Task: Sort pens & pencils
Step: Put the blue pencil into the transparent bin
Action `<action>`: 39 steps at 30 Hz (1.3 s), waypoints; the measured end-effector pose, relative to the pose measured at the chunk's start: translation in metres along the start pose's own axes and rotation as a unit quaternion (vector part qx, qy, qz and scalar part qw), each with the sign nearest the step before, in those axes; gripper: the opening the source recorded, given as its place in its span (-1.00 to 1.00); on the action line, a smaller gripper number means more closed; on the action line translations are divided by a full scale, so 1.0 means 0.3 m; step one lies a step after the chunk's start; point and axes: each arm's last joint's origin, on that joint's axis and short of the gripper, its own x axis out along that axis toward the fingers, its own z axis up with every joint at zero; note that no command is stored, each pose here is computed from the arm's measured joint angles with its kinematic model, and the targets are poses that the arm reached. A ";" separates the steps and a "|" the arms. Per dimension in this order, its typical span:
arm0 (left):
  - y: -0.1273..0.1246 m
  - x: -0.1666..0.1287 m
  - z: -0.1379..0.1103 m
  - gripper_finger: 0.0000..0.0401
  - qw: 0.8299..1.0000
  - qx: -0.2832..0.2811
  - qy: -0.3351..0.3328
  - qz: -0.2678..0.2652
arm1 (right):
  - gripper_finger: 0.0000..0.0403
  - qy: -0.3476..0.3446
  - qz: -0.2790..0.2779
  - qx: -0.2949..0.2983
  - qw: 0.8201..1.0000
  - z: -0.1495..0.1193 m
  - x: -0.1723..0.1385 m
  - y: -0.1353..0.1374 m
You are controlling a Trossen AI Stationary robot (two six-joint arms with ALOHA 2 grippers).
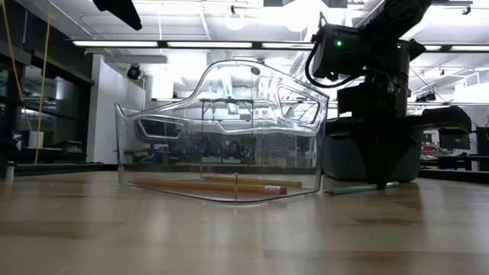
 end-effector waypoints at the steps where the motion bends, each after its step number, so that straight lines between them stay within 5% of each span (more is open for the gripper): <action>1: 0.000 0.000 0.000 -0.49 1.000 0.000 0.000 0.000 | -0.95 0.000 0.000 0.000 1.000 0.000 0.000 0.000; 20: 0.001 0.000 -0.001 -0.49 1.000 0.014 0.001 0.001 | -1.00 0.019 0.037 -0.034 0.999 0.040 -0.011 0.064; 39: 0.001 0.000 -0.001 -0.49 1.000 0.023 0.002 0.001 | -1.00 -0.024 0.020 0.011 0.999 0.049 -0.144 0.129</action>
